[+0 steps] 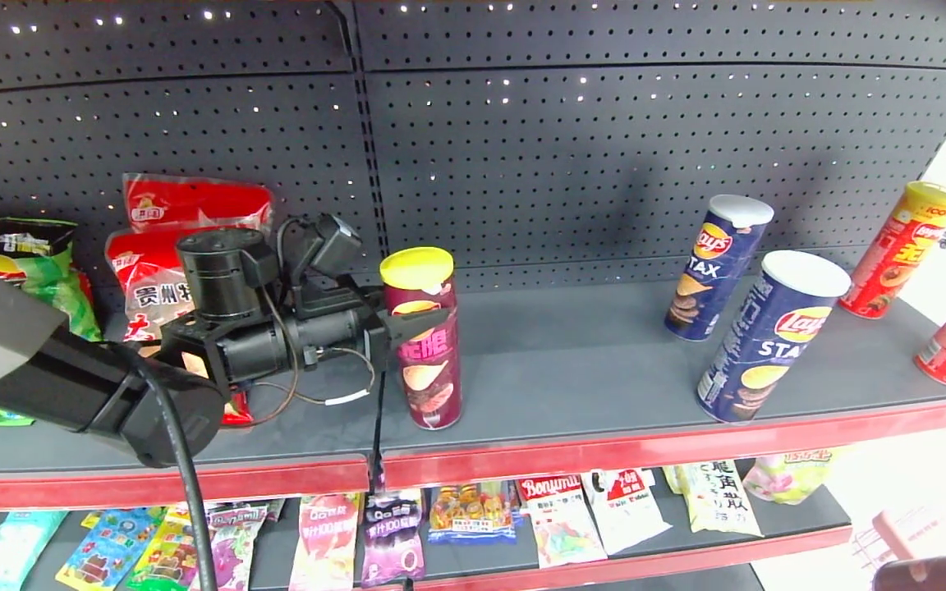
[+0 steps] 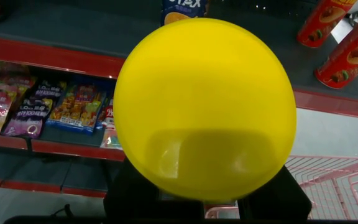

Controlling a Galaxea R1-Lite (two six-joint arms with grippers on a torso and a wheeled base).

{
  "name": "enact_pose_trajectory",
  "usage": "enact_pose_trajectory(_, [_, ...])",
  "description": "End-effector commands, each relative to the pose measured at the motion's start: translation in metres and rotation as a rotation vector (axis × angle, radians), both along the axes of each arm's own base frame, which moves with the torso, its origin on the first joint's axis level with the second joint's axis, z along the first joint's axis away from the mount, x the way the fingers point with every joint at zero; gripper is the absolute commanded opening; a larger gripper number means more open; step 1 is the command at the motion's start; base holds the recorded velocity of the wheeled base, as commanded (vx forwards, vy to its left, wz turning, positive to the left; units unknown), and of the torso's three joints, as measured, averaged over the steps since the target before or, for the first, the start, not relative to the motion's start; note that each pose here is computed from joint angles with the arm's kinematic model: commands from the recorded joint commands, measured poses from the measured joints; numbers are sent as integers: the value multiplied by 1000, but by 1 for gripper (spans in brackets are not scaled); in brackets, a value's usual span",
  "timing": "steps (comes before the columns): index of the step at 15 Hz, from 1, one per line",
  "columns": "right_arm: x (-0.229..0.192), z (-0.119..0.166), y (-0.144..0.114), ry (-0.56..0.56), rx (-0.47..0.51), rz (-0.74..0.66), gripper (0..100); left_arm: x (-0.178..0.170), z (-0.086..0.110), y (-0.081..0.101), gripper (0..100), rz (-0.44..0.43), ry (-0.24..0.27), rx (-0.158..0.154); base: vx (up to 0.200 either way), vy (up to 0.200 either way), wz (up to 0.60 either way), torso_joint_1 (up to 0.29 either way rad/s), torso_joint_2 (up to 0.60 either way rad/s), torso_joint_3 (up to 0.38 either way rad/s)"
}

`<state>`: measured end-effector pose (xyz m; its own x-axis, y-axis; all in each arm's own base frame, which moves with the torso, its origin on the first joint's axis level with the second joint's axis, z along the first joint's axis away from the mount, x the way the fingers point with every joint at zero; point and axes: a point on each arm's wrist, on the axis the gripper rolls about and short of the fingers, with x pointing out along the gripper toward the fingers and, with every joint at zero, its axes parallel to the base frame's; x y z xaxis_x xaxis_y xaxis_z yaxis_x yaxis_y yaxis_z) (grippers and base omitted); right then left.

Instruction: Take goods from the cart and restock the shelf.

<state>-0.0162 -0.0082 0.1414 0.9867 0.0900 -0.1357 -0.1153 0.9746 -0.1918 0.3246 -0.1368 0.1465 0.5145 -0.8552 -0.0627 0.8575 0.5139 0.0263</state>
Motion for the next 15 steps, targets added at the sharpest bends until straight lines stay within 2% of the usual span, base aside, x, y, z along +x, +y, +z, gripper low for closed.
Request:
enact_pose_trajectory(1, [0,0,0,1,-1,0,0,-1,-5,-2,0,-3,12,4,0,0,0,0,0,0])
enact_pose_trajectory(5, [0,0,0,0,0,0,0,-8,-10,-4,0,23,33,15,0,0,0,0,0,0])
enact_pose_trajectory(12, [0,-1,0,1,-1,0,0,-18,-2,-4,0,29,21,11,0,0,0,0,0,0])
enact_pose_trajectory(15, [0,-2,0,4,-2,0,0,-25,-9,-4,0,24,45,27,0,0,0,0,0,0])
